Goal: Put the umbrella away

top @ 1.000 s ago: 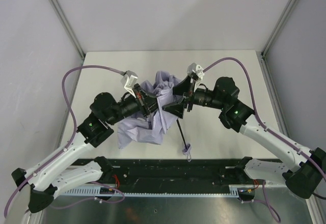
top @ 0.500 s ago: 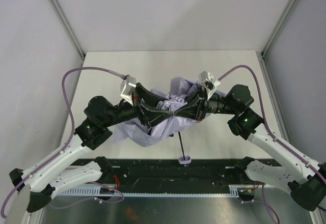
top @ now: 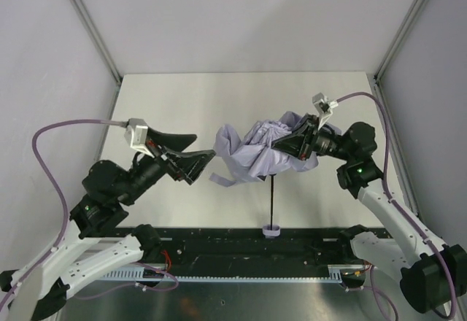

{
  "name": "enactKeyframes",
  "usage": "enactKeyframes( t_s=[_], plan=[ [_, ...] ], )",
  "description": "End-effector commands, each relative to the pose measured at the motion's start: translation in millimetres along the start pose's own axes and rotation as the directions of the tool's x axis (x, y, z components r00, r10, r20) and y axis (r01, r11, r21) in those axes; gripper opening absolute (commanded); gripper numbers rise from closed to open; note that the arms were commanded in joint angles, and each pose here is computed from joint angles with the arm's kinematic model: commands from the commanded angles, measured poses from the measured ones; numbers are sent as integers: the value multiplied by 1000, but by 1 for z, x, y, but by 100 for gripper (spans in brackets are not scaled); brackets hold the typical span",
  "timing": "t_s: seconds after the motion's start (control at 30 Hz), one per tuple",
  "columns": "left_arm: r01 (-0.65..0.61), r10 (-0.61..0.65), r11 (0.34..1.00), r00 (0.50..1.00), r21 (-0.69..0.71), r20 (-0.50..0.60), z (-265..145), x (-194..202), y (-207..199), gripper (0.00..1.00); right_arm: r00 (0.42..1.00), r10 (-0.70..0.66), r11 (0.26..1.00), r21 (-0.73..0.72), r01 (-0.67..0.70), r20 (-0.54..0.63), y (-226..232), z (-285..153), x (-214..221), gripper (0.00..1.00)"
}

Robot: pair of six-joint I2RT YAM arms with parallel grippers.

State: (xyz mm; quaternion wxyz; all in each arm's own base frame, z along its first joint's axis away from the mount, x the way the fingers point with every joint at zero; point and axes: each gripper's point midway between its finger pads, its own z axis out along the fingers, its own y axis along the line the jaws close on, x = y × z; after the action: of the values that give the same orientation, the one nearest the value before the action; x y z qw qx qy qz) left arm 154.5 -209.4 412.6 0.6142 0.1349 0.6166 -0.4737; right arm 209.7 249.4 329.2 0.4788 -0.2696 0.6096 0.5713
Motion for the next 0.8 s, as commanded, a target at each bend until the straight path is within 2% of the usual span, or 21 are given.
enactKeyframes(
  t_s=[0.0,0.13,0.47,0.6,0.7,0.73,0.77],
  plan=[
    [-19,-18,968,990,-251,-143,-9,60,61,99,992,-104,985,-129,112,68,34,-14,-33,0],
    [-43,-4,963,985,-265,-173,-11,73,70,99,988,-151,963,-222,151,17,51,-29,-28,0],
    [-83,65,986,990,-147,-124,-13,75,59,99,973,-226,923,-325,203,-34,87,-50,-21,0],
    [-67,76,995,988,72,-132,-5,85,25,99,973,-228,915,-348,204,-31,94,-50,-21,0],
    [-35,62,990,978,137,-201,10,96,14,99,974,-225,907,-370,201,-22,99,-47,-22,0],
    [-22,53,990,973,143,-224,16,100,13,97,975,-223,905,-376,199,-19,100,-46,-22,0],
    [-9,49,985,973,175,-225,21,98,6,90,975,-220,904,-380,197,-16,100,-45,-23,0]
  ],
)
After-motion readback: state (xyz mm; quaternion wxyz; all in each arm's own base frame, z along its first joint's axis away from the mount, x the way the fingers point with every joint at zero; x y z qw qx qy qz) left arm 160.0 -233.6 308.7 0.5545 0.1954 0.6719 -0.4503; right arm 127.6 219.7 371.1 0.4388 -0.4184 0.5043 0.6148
